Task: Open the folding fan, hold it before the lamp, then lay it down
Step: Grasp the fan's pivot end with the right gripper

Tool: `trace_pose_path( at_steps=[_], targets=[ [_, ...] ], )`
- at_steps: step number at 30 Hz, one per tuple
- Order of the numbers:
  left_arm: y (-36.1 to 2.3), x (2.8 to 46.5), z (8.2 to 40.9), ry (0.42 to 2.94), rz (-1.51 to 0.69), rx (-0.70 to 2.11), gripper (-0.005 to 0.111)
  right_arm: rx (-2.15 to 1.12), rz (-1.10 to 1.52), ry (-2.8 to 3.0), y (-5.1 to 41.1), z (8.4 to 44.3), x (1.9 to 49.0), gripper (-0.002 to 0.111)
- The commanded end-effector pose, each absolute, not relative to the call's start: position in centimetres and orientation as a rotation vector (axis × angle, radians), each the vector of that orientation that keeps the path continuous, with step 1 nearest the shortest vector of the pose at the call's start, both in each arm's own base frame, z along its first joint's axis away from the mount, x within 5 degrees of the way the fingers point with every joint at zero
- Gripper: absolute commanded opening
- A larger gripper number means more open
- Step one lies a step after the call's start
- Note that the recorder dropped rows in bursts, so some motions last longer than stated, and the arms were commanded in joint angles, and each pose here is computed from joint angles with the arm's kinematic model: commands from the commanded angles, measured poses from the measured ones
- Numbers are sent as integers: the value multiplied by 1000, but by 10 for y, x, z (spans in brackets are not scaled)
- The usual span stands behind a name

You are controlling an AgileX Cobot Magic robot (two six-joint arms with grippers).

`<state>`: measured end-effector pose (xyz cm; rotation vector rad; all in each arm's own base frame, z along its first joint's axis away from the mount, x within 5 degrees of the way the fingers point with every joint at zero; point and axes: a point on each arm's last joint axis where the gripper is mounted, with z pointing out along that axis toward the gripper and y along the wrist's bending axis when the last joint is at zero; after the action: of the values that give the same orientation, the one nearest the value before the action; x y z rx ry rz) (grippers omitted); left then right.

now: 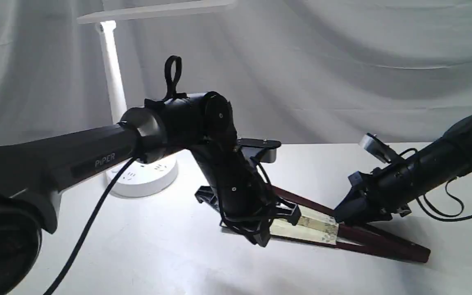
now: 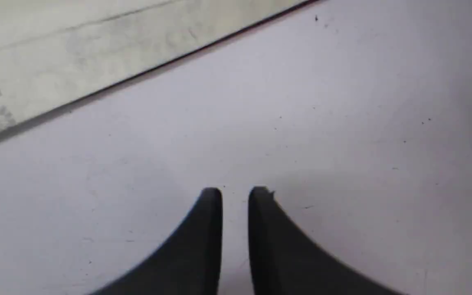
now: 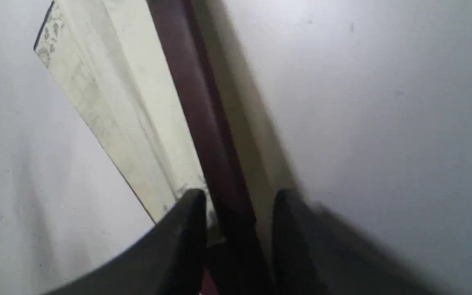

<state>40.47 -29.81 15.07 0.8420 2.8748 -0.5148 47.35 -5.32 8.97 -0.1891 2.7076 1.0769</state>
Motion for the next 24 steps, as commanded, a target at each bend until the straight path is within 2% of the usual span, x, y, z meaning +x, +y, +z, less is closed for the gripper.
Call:
trace_pose_path(
  at_steps=[1, 6, 15, 24],
  targets=[
    [-299, 403, 160, 2847, -495, 870, 11, -192, 1095, 2696, -50, 92, 474, 20],
    [-296, 405, 159, 2842, -446, 885, 11, -177, 1097, 2691, -54, 92, 474, 0],
    [-296, 406, 159, 2831, -448, 879, 11, -48, 1106, 2676, -73, 100, 473, 0],
    [-300, 414, 161, 2745, -461, 834, 11, 67, 1090, 2643, -84, 131, 472, 0]
  ],
)
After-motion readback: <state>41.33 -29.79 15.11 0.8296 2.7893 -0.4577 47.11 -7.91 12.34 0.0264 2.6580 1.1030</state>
